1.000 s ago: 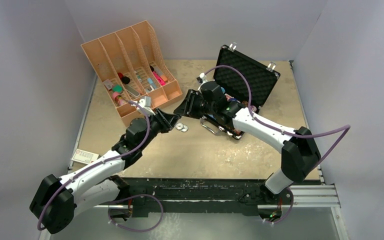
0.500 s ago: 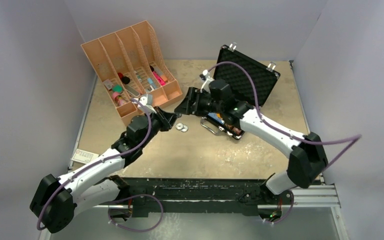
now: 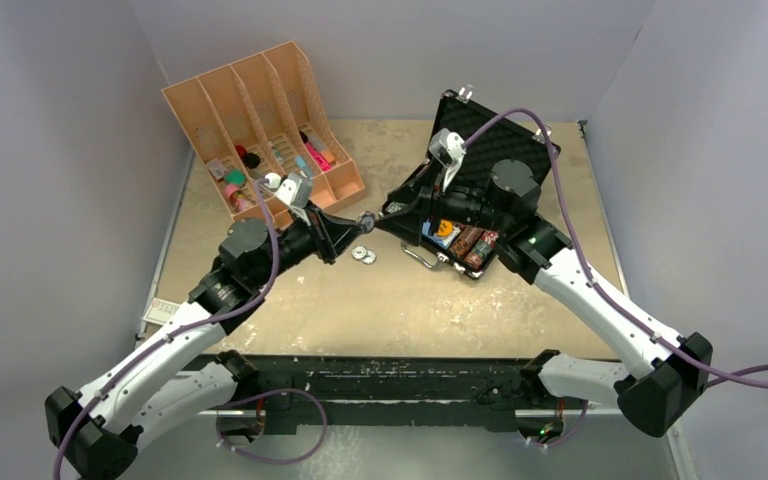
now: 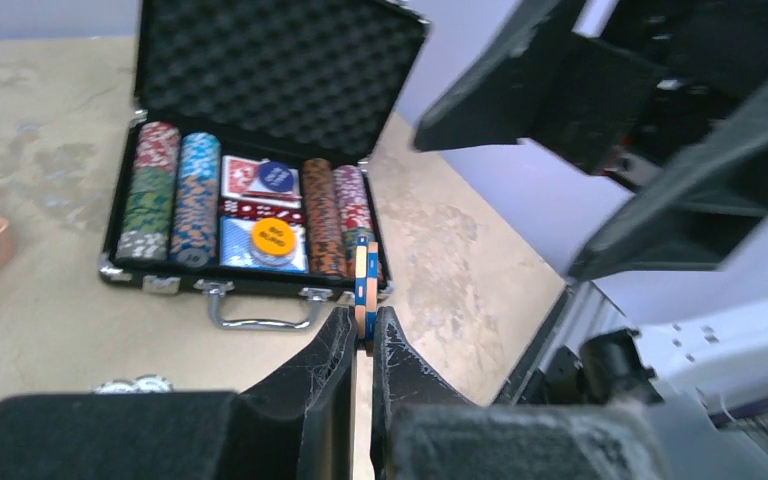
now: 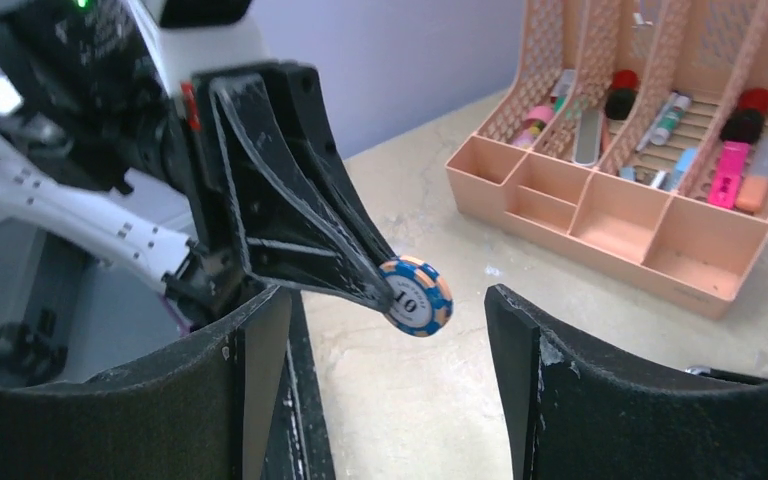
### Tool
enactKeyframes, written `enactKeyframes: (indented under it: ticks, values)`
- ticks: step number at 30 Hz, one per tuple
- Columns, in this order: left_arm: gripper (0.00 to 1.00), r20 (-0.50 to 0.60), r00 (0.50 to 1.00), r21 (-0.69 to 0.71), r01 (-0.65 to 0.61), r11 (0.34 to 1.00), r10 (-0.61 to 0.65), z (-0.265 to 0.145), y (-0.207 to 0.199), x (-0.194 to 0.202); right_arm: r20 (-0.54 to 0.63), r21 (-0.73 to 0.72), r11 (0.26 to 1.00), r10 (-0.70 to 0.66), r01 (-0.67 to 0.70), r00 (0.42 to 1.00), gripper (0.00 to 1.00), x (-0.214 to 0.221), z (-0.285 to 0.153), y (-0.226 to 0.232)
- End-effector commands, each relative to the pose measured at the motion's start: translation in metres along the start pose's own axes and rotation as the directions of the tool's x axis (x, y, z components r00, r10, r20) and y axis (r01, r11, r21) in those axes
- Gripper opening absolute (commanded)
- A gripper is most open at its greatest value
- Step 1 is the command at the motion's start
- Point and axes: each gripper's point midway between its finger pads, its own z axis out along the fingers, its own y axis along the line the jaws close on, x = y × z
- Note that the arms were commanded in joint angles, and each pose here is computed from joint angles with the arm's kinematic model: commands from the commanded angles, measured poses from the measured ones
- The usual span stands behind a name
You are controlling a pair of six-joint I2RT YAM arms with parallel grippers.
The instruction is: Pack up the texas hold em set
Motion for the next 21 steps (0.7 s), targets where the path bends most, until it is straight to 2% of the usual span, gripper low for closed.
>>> enactKeyframes:
  ticks: [1,8,13,18,21]
  values:
    - [0.0,0.029,0.992,0.209,-0.129,0.969,0.126,-0.019,-0.047,-0.025,0.016,-0.142,0.977,-0.16,0.16,0.987,0.73,0.0,-0.004,0.021]
    - [0.0,0.024,0.986,0.285,-0.164,0.944,0.164,-0.027,-0.064,-0.029,0.0,-0.203,0.955,-0.219,0.214,0.976,0.69,0.004,-0.006,0.028]
    - [0.0,0.0,0.985,0.308,-0.163,0.937,0.171,-0.025,-0.066,-0.023,-0.033,-0.253,0.937,-0.257,0.241,0.966,0.63,0.01,-0.002,0.029]
    - [0.0,0.0,0.985,0.323,-0.161,0.932,0.17,-0.026,-0.068,-0.022,-0.043,-0.311,0.92,-0.264,0.239,0.963,0.52,0.017,-0.001,0.033]
    - [0.0,0.003,0.985,0.327,-0.164,0.931,0.172,-0.027,-0.069,-0.023,-0.043,-0.367,0.9,-0.267,0.234,0.963,0.38,0.02,-0.002,0.041]
